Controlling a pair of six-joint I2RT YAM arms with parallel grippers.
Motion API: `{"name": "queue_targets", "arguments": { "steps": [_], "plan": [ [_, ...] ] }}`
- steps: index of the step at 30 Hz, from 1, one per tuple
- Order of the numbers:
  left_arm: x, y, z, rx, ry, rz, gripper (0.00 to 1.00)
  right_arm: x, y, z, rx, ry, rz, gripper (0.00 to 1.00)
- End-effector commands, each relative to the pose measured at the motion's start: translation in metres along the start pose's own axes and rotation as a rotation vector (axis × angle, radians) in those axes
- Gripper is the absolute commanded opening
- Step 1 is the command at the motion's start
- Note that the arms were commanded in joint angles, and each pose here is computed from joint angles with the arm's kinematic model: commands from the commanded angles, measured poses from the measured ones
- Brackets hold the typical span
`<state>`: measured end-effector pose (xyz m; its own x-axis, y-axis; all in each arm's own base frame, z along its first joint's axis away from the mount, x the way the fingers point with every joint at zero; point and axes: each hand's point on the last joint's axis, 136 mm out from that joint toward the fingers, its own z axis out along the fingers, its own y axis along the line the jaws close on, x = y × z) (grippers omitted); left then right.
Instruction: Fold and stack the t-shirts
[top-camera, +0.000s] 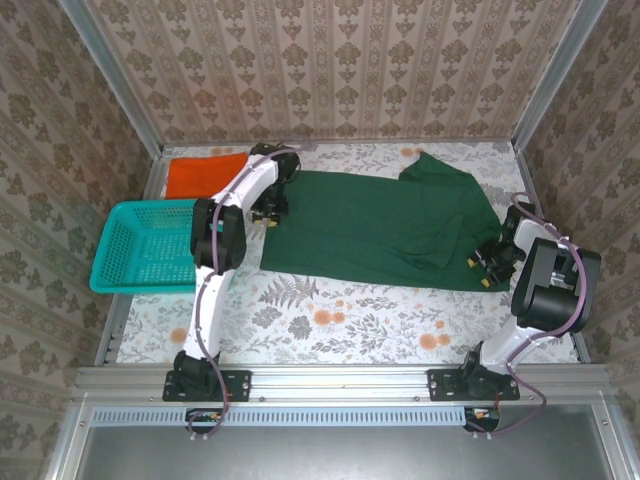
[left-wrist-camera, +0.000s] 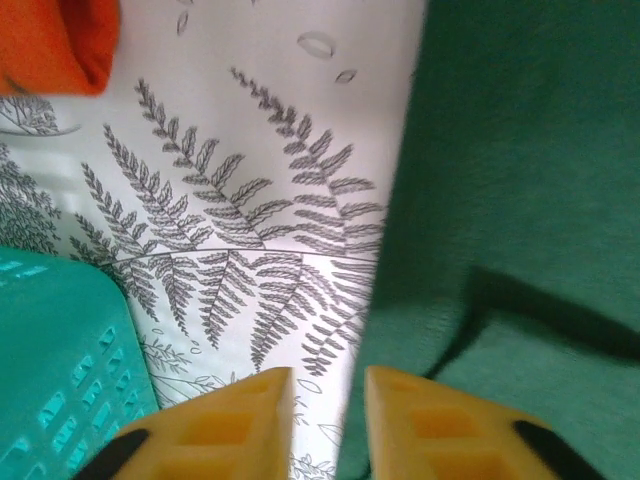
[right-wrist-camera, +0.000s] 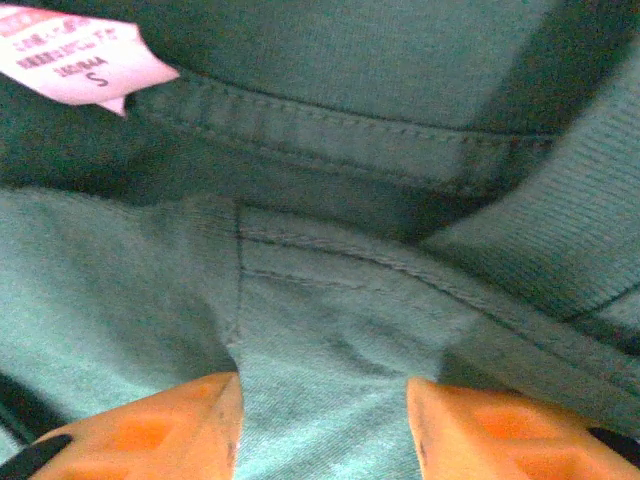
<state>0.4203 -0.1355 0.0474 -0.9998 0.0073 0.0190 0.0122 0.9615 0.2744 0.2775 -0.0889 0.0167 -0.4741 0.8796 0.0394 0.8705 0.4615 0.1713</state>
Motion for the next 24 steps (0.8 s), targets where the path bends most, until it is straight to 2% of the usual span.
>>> {"name": "queue_targets", "arguments": {
  "steps": [1,3,5,7,9,12,15,18,24],
  "plan": [
    [0.004,0.027,-0.019,-0.048,-0.002,0.0,0.31,-0.007,0.0,-0.011,0.001,-0.043,0.003,0.55],
    [0.004,0.03,-0.036,-0.024,-0.041,-0.009,0.39,-0.008,0.005,-0.022,-0.031,-0.069,0.005,0.57],
    [0.008,0.019,-0.052,0.036,-0.072,0.005,0.42,-0.009,0.008,-0.031,-0.053,-0.093,0.008,0.58],
    [0.019,-0.002,-0.065,0.1,-0.096,0.041,0.43,-0.008,0.011,-0.039,-0.081,-0.112,0.013,0.58],
    [0.039,-0.04,-0.072,0.204,-0.099,0.1,0.43,-0.006,0.017,-0.042,-0.127,-0.121,0.014,0.57],
    [0.065,-0.083,-0.064,0.319,-0.081,0.146,0.42,-0.002,0.02,-0.036,-0.151,-0.095,0.006,0.54],
    [0.085,-0.104,-0.042,0.377,-0.042,0.154,0.42,0.004,0.018,-0.023,-0.13,-0.039,-0.01,0.5],
    [0.098,-0.098,-0.013,0.354,-0.022,0.149,0.41,0.007,0.009,-0.011,-0.077,-0.008,-0.02,0.48],
    [0.126,-0.064,0.024,0.257,0.018,0.15,0.41,0.005,-0.02,-0.001,0.071,-0.026,-0.017,0.48]
  ]
}}
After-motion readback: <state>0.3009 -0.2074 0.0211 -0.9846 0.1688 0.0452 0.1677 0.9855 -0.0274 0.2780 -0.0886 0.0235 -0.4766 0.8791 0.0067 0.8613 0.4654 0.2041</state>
